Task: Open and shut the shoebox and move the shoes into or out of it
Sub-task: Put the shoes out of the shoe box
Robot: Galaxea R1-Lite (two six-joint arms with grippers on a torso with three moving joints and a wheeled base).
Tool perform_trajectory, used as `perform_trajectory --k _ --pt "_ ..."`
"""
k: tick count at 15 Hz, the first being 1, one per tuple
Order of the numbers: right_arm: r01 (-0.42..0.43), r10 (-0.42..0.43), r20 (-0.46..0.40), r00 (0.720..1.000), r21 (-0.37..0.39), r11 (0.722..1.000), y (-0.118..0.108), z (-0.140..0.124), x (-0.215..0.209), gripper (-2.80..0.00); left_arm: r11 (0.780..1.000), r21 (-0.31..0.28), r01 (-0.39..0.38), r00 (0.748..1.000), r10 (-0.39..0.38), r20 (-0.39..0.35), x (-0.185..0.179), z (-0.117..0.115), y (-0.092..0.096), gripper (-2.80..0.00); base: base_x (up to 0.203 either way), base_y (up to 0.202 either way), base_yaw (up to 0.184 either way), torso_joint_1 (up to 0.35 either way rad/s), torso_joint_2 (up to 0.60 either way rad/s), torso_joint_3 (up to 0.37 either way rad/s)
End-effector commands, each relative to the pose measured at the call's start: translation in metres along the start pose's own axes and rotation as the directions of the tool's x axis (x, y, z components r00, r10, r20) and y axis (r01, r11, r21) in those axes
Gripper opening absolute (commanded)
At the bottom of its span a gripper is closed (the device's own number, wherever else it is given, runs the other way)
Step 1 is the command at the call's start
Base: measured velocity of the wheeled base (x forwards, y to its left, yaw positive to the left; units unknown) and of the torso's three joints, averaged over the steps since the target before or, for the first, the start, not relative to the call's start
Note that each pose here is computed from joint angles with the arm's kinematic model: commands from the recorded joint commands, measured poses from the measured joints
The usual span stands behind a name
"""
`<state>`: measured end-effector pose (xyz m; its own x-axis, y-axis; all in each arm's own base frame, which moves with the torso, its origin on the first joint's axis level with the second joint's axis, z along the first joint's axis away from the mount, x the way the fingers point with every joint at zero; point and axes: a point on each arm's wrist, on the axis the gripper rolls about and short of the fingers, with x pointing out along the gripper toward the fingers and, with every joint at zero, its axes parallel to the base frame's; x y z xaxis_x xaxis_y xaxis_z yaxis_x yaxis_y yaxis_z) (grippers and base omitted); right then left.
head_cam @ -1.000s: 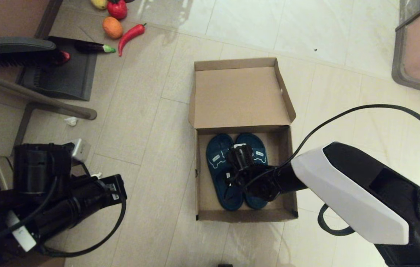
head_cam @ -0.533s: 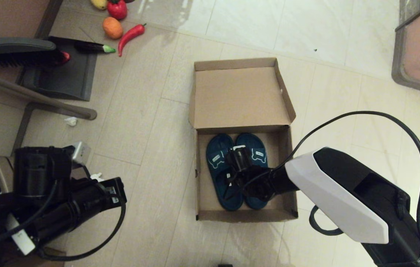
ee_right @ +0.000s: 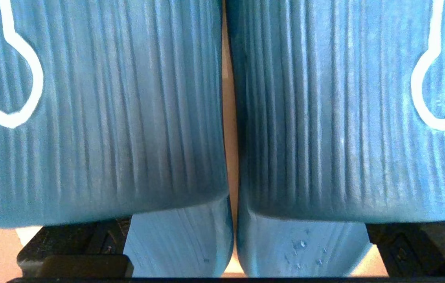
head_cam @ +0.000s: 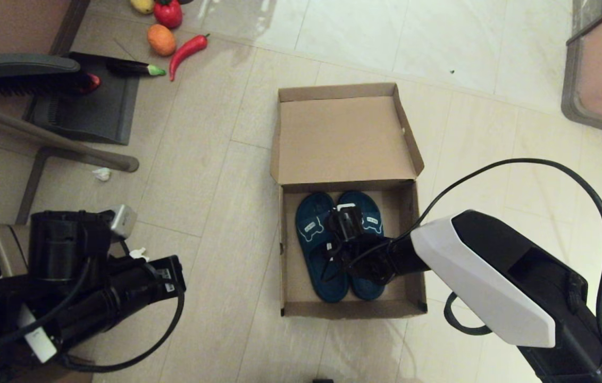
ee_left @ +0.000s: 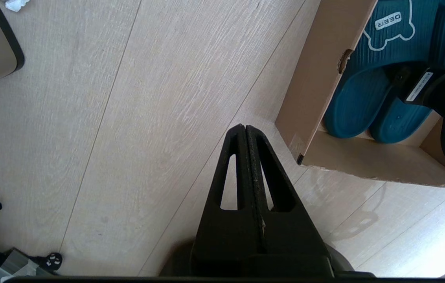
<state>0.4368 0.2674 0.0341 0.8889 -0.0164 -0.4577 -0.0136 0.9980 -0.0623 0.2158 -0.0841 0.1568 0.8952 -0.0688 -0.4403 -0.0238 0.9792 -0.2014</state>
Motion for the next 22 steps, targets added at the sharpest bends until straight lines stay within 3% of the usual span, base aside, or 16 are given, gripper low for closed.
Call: perform_trajectory --k 1,3,4,8,12,22 --pt "0.003 -0.003 0.002 1.000 0.002 1.000 0.000 -0.002 0.002 0.00 1.000 0.000 0.000 1.000 0.000 -0.004 0.001 -0.001 0.000 -2.80 0.000 0.000 0.000 0.000 0.00 0.000" --pt "0.001 -0.001 0.015 1.000 0.011 1.000 0.001 -0.001 0.004 0.00 1.000 0.000 0.000 1.000 0.000 -0.004 0.002 -0.001 0.000 -2.80 0.000 0.000 0.000 0.000 0.00 0.000" --pt "0.000 0.000 0.020 1.000 0.014 1.000 0.002 -0.002 0.006 -2.80 1.000 0.000 0.000 1.000 0.000 -0.003 0.002 -0.001 -0.001 -2.80 0.000 0.000 0.000 0.000 0.00 0.000" --pt "0.005 -0.005 0.023 1.000 0.012 1.000 0.003 -0.002 0.009 -2.80 1.000 0.000 -0.001 1.000 0.001 -0.006 0.002 -0.001 0.000 -2.80 0.000 0.000 0.000 0.000 0.00 0.000" --pt "0.066 -0.066 0.040 0.997 0.013 0.998 0.005 -0.005 0.015 -2.80 1.000 -0.001 -0.003 1.000 0.003 -0.002 0.000 -0.001 0.001 -2.80 0.000 0.000 0.000 0.000 0.00 0.000" --pt "0.076 -0.076 0.020 0.997 -0.001 0.997 -0.007 0.010 -0.006 -2.80 1.000 -0.007 0.007 1.000 -0.007 0.019 -0.004 0.003 0.000 -2.80 0.000 0.000 0.000 0.000 0.00 0.000"
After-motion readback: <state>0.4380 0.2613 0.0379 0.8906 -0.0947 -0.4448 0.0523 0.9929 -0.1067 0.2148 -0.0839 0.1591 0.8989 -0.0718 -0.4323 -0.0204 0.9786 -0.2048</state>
